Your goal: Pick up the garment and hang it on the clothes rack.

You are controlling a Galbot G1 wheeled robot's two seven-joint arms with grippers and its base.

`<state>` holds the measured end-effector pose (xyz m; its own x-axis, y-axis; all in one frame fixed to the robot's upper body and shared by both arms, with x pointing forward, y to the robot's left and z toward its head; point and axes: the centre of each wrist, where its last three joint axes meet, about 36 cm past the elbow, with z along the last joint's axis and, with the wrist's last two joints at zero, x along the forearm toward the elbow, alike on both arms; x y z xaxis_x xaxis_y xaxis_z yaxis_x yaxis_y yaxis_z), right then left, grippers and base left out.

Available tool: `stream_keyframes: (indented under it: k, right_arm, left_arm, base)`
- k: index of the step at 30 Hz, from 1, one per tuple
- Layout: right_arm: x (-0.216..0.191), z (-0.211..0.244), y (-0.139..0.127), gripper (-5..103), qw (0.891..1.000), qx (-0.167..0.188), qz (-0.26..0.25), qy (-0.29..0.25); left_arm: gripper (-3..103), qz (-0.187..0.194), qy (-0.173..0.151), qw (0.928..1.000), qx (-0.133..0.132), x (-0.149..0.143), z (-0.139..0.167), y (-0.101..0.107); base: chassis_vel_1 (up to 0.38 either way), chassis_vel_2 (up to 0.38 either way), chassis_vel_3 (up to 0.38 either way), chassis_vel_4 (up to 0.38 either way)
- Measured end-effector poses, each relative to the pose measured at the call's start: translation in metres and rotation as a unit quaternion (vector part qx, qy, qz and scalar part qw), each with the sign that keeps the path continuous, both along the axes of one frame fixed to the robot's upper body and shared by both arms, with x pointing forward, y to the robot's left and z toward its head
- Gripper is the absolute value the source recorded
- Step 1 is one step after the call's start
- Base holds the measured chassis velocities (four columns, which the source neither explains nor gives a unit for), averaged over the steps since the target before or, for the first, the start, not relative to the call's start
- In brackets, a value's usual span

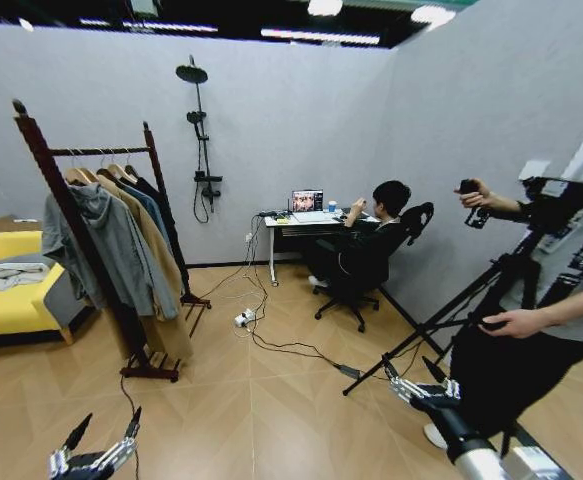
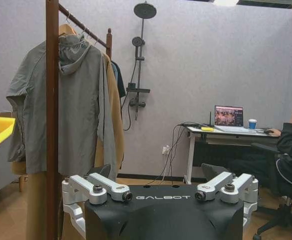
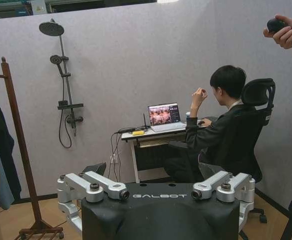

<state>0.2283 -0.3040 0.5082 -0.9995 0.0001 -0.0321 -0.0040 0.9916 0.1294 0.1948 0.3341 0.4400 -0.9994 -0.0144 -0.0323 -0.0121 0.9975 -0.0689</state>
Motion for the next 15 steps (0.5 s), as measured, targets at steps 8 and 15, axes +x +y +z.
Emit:
stream_keyframes:
  k: [8,15]
  right_arm:
    - [0.0,0.0,0.0,100,1.0,0.0,0.0,0.0]
    - [0.0,0.0,0.0,100,1.0,0.0,0.0,0.0]
  left_arm:
    - [100,0.0,0.0,1.0,0.0,0.0,0.0,0.0]
    - [100,0.0,0.0,1.0,0.0,0.0,0.0,0.0]
  base:
    - [0.0,0.0,0.0,0.0]
    - [0.0,0.0,0.0,0.0]
